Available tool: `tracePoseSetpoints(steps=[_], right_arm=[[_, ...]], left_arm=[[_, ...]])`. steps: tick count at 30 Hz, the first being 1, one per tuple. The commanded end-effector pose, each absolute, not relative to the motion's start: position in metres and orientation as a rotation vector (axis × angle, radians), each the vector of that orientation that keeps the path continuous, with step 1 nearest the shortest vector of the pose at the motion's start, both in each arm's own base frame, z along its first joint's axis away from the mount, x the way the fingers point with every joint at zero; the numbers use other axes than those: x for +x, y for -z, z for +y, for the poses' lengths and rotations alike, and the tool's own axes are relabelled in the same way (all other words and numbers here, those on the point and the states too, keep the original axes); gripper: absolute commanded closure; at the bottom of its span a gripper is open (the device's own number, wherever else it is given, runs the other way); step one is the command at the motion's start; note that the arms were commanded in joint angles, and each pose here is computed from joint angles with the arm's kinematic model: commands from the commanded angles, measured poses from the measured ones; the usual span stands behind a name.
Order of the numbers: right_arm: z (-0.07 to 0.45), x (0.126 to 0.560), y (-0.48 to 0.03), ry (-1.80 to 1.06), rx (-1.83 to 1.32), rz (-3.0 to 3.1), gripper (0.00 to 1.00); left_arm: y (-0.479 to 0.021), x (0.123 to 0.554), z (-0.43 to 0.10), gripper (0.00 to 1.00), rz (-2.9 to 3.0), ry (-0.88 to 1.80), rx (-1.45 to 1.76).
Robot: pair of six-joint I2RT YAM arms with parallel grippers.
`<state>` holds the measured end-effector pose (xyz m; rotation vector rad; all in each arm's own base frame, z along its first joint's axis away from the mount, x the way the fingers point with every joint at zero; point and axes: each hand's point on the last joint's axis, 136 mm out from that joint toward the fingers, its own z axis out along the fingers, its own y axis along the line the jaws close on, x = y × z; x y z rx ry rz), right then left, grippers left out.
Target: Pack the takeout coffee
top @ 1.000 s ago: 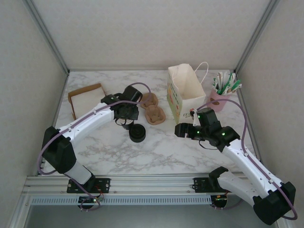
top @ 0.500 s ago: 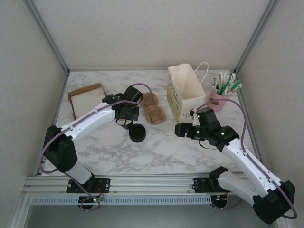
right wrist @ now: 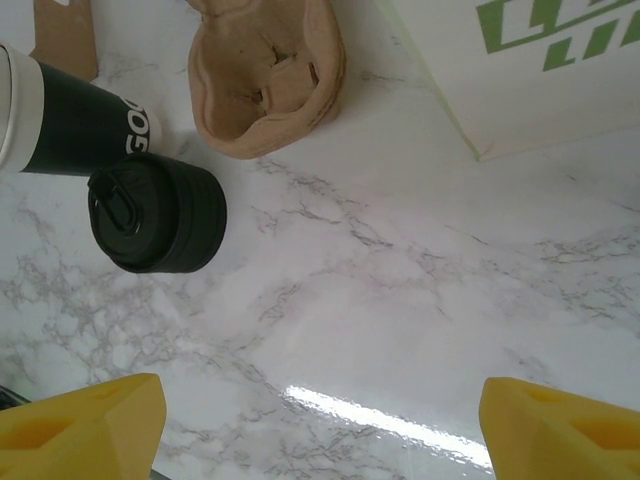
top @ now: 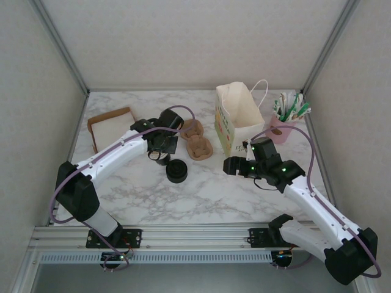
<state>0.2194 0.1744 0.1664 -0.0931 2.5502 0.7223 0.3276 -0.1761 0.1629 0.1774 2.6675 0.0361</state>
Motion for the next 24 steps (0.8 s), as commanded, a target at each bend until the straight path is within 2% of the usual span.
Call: tracePoseSetpoints(steps=[1, 9, 17, 24], right_arm=[[0.191, 0.224, -0.181, -0.815, -0.1, 2.503, 0.18], [0.248, 0.227, -0.18, -1.053, -0.074, 2.476, 0.24], [0.32, 0.25, -0.183, -1.31, -0.044, 2.436, 0.46], [0.368, 0.267, -0.184, -1.464, -0.04, 2.433, 0.59]], left_arm=[[-0.183, 0.328, -0.163, 1.0, 2.626, -0.104, 0.172], [-0.185, 0.325, -0.159, 1.0, 2.626, -0.122, 0.173], [-0.19, 0.327, -0.16, 1.0, 2.623, -0.125, 0.17], [-0.193, 0.326, -0.158, 1.0, 2.62, -0.119, 0.164]])
